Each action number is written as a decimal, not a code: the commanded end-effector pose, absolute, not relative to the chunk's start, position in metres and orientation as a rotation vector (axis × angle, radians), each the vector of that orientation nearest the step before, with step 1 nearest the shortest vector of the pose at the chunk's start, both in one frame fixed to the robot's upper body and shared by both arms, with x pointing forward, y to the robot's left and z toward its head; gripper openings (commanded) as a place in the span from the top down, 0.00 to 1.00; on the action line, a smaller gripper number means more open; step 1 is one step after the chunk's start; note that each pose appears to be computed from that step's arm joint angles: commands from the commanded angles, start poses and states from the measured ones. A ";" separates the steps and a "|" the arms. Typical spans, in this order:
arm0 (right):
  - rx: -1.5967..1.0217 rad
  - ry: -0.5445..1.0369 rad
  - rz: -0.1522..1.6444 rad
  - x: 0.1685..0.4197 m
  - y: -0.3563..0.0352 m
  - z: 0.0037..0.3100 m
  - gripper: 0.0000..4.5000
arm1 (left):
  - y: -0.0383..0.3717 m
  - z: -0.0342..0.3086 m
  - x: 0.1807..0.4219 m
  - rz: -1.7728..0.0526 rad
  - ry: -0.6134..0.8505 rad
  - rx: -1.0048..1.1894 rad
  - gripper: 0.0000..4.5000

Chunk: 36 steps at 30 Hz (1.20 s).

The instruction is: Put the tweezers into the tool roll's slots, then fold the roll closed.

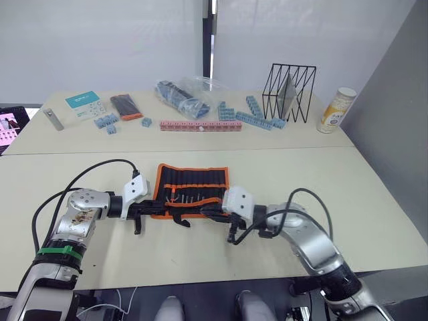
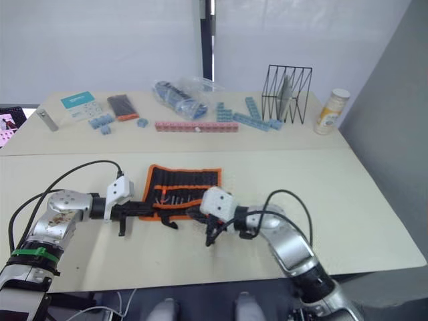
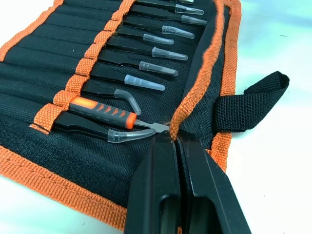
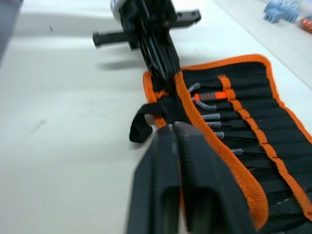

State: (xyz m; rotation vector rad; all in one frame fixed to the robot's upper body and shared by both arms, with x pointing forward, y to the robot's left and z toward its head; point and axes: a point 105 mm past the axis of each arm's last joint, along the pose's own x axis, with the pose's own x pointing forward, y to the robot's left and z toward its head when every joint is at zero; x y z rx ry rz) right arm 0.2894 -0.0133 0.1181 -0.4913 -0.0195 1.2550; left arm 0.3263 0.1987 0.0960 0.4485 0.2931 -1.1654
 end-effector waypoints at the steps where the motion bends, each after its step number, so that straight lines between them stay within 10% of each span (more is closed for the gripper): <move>1: -0.519 -0.030 1.189 0.306 -0.014 0.115 1.00 | 0.200 0.108 0.329 -1.152 0.256 0.484 1.00; 13: -0.501 0.115 1.088 0.330 -0.025 0.080 1.00 | 0.211 0.120 0.325 -1.126 0.202 0.509 1.00; 22: -0.511 0.150 1.101 0.329 -0.024 0.072 1.00 | 0.216 0.174 0.313 -1.115 0.072 0.318 0.37; 25: -0.512 0.155 1.107 0.330 -0.022 0.071 1.00 | 0.209 0.168 0.302 -1.172 0.109 0.243 0.37; 34: -0.525 0.158 1.126 0.327 -0.019 0.071 1.00 | 0.181 0.125 0.313 -1.174 0.152 0.242 1.00; 36: -0.529 0.160 1.128 0.327 -0.019 0.071 1.00 | 0.176 0.117 0.317 -1.157 0.171 0.210 1.00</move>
